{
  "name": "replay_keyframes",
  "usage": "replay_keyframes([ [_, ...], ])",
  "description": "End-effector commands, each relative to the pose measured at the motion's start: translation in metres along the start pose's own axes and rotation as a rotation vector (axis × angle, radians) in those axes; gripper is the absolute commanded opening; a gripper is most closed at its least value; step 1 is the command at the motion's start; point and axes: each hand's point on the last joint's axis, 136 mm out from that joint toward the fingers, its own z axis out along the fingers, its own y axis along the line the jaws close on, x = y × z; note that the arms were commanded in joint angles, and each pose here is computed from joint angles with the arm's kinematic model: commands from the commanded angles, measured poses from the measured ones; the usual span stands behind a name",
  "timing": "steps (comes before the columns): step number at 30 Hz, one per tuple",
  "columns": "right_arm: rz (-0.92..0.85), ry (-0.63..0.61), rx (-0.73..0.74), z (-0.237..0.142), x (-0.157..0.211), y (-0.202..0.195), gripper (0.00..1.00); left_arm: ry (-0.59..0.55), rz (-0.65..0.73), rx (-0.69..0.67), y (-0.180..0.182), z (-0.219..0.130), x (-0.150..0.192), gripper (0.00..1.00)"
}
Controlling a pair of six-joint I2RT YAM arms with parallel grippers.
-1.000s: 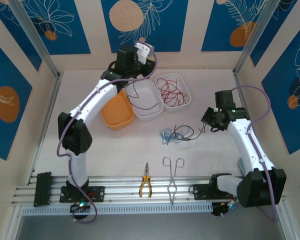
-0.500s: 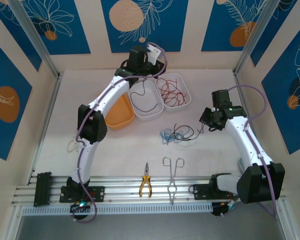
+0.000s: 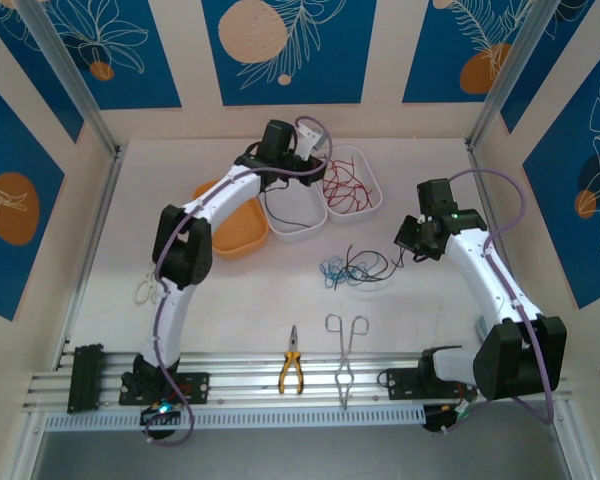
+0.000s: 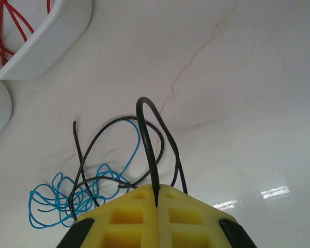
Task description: Untangle the cables
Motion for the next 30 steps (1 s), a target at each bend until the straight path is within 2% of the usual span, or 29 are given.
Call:
replay_keyframes([
  [1,0.007,-0.03,-0.01,-0.007,-0.009,0.006,0.0,-0.048,-0.001,-0.103,0.003,-0.036,-0.022,0.0],
  [5,0.004,-0.028,-0.013,-0.006,-0.008,0.008,0.0,0.003,-0.049,-0.138,0.008,-0.039,-0.003,0.0],
  [15,-0.017,-0.028,-0.014,-0.006,-0.006,0.014,0.0,0.163,-0.143,-0.099,0.009,-0.021,0.054,0.0],
  [26,-0.025,-0.033,-0.012,-0.009,-0.003,0.016,0.0,0.394,-0.117,-0.146,0.021,0.005,0.106,0.0],
  [30,-0.027,-0.035,-0.005,-0.01,-0.002,0.014,0.0,0.412,-0.1,-0.166,0.025,0.008,0.111,0.0],
])
